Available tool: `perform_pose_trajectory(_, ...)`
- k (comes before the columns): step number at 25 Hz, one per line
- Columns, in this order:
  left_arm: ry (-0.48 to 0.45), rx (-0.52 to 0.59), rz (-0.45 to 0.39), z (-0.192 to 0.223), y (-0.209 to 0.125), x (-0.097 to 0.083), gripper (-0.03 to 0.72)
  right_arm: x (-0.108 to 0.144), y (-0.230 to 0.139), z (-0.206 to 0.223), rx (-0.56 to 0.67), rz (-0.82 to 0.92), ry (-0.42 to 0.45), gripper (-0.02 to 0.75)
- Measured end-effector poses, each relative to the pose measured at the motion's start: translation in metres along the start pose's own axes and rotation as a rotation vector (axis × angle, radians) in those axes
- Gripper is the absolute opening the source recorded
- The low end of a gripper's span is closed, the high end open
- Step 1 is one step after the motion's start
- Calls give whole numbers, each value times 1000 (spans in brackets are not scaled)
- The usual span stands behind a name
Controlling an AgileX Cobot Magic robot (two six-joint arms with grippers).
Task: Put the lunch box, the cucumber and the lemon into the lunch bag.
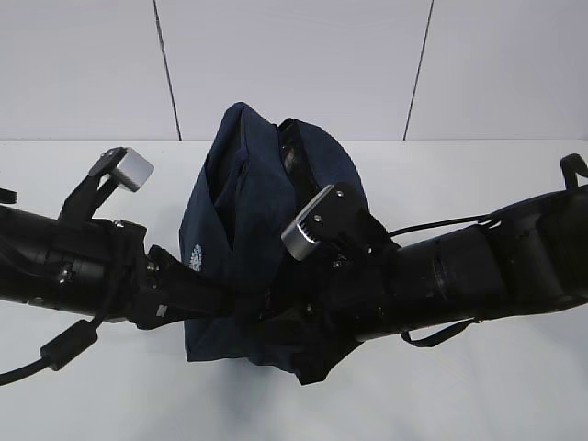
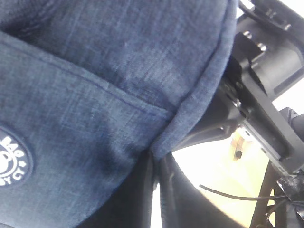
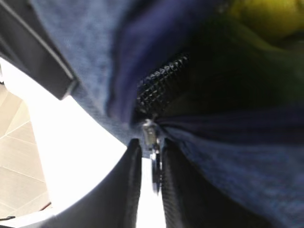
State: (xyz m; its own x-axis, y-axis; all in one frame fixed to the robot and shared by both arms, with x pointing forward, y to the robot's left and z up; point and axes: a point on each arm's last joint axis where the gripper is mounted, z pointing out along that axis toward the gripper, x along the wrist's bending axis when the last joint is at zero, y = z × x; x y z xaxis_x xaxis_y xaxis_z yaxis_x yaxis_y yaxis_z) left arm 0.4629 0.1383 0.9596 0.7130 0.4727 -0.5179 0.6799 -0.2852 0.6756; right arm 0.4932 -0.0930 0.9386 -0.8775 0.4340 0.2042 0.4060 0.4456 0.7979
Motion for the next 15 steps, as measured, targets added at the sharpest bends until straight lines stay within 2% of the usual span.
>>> perform_pose_trajectory(7, 0, -1, -1, 0, 0, 0, -7, -2, -1, 0, 10, 27, -21, 134)
perform_pose_trajectory(9, 0, -1, -1, 0, 0, 0, -7, -2, -1, 0, 12, 31, -24, 102)
perform_pose_trajectory(12, 0, -1, -1, 0, 0, 0, -7, -3, -1, 0, 15, 34, -31, 8)
perform_pose_trajectory(15, 0, -1, -1, 0, 0, 0, -7, -3, -1, 0, 15, 38, -32, 8)
